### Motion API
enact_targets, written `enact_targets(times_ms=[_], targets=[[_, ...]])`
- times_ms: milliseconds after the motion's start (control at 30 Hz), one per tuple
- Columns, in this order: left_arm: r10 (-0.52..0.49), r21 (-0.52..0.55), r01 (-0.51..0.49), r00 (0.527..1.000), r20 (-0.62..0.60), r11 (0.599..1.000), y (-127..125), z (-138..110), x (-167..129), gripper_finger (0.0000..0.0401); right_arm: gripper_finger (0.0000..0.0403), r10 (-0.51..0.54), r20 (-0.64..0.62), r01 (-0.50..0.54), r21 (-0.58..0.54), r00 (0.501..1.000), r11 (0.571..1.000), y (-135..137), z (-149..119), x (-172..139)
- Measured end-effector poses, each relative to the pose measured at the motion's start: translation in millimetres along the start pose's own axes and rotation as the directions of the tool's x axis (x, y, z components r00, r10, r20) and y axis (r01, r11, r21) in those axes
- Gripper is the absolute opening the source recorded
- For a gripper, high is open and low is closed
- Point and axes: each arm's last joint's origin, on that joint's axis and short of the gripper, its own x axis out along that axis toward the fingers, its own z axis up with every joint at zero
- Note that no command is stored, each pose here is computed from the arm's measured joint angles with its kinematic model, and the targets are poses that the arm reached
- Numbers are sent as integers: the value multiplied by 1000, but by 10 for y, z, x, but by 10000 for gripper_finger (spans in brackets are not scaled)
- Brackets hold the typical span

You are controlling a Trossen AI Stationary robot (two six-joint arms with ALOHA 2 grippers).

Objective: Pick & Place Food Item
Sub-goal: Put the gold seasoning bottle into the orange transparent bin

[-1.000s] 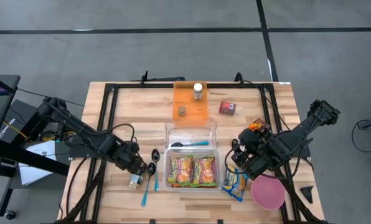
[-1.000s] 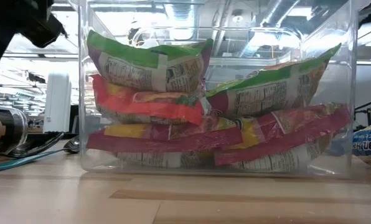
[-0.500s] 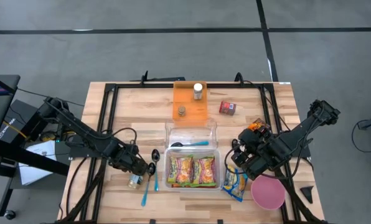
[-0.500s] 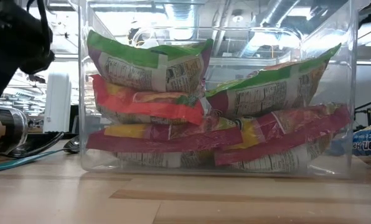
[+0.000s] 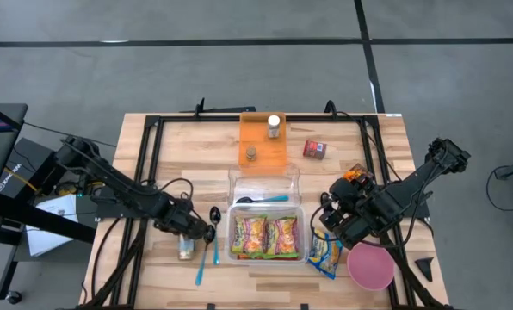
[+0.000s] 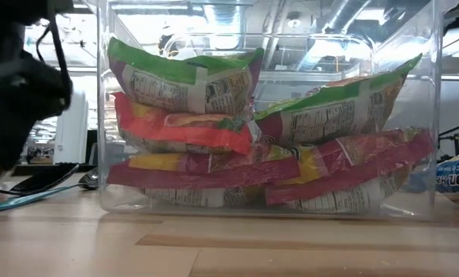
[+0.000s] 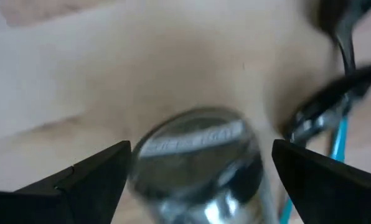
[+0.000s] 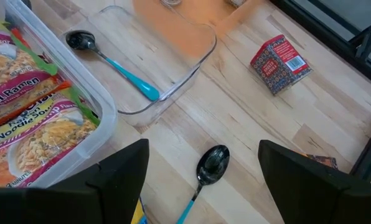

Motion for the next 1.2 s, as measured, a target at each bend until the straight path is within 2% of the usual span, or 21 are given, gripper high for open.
enact_targets(times_ms=[267, 800, 1067, 1200], targets=[[55, -122, -50, 998, 33, 991, 23, 17, 66, 365, 299, 10, -7, -10, 13, 1000, 1000, 7, -19, -15], [92, -264, -81, 995, 28, 961, 107, -143, 54, 308, 299, 5, -2, -5, 11, 1000, 1000, 2, -30, -24], [90, -329, -50, 990, 106, 943, 101, -54, 51, 271, 299, 3, 10, -3, 1, 1000, 1000, 1, -26, -23], [89, -347, -45, 990, 112, 937, 97, -42, 51, 271, 299, 3, 10, -3, 1, 1000, 1000, 1, -26, -24]])
